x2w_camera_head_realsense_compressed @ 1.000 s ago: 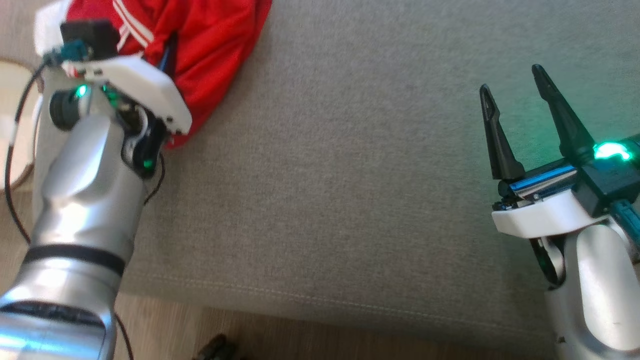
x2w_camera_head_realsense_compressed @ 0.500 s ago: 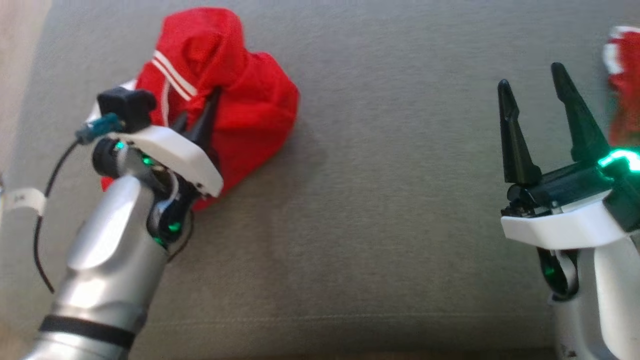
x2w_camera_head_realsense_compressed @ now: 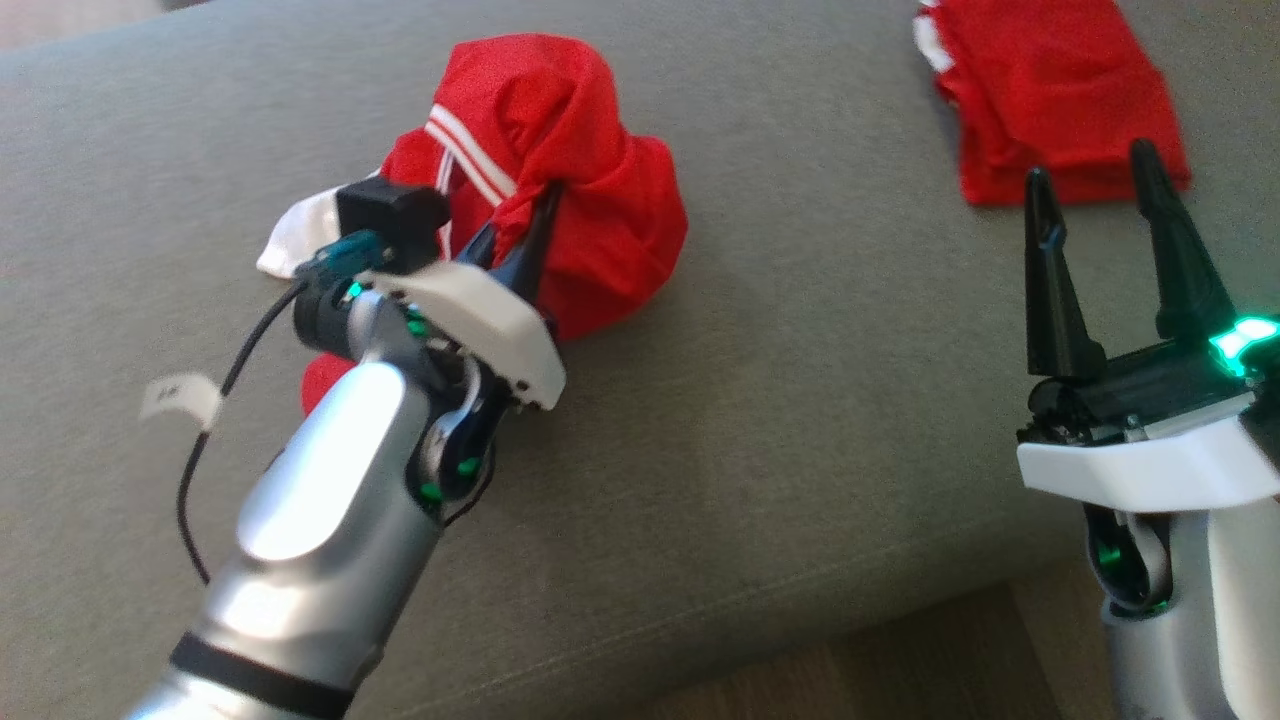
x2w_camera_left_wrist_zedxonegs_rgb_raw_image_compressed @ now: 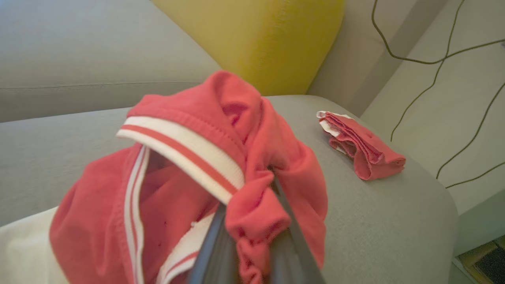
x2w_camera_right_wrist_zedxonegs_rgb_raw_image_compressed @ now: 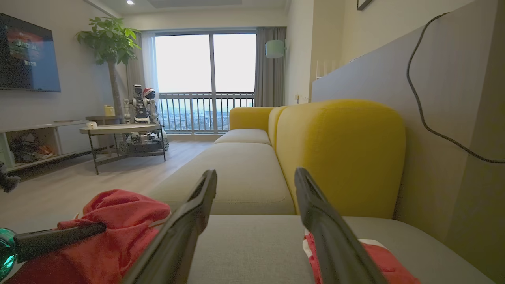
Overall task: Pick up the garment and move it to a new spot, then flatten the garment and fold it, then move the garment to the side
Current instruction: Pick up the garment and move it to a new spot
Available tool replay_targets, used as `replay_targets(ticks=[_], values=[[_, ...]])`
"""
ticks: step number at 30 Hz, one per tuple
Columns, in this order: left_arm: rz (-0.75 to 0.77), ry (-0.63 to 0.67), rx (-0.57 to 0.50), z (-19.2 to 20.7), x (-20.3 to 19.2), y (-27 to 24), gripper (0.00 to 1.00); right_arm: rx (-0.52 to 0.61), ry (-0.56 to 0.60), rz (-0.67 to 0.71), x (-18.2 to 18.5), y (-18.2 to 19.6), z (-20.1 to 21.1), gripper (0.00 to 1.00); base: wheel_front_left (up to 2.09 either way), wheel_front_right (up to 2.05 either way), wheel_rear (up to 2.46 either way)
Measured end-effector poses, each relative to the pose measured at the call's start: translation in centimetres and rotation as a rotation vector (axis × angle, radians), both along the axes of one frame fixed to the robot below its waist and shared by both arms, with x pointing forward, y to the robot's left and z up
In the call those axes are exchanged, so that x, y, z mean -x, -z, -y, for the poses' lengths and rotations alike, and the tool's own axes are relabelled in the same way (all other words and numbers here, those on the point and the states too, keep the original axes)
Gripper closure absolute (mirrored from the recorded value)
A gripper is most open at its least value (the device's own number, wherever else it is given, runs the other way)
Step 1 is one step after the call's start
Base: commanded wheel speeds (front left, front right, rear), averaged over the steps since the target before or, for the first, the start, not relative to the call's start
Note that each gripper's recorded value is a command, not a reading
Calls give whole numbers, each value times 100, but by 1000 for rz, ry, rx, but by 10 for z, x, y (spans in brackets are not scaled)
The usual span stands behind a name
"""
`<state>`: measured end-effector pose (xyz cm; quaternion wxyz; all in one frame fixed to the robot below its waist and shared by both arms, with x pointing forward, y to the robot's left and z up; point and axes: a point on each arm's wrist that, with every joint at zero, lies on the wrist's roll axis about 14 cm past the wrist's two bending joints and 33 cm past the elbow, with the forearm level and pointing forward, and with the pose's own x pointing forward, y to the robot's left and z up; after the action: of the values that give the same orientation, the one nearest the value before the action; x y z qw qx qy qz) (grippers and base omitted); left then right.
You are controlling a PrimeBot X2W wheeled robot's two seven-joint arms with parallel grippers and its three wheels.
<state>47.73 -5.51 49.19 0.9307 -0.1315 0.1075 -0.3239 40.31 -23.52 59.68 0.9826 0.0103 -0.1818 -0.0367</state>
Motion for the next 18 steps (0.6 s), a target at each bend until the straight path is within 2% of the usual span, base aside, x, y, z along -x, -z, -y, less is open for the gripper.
replay_targets(ticks=[6,7,8,13,18], values=[[54,109,-93,43,-4,19,100,-4,56,-43,6,12,18,0,0,0,0],[52,121,-105,46,-4,26,58,-4,60,-51,6,15,20,0,0,0,0],[44,132,-114,49,-2,34,0,-3,64,-57,6,17,21,0,0,0,0],[78,139,-54,57,5,29,0,-14,54,-74,2,24,18,0,0,0,0],[173,68,-20,38,7,3,0,-27,-1,-75,-3,25,0,0,0,0,0]])
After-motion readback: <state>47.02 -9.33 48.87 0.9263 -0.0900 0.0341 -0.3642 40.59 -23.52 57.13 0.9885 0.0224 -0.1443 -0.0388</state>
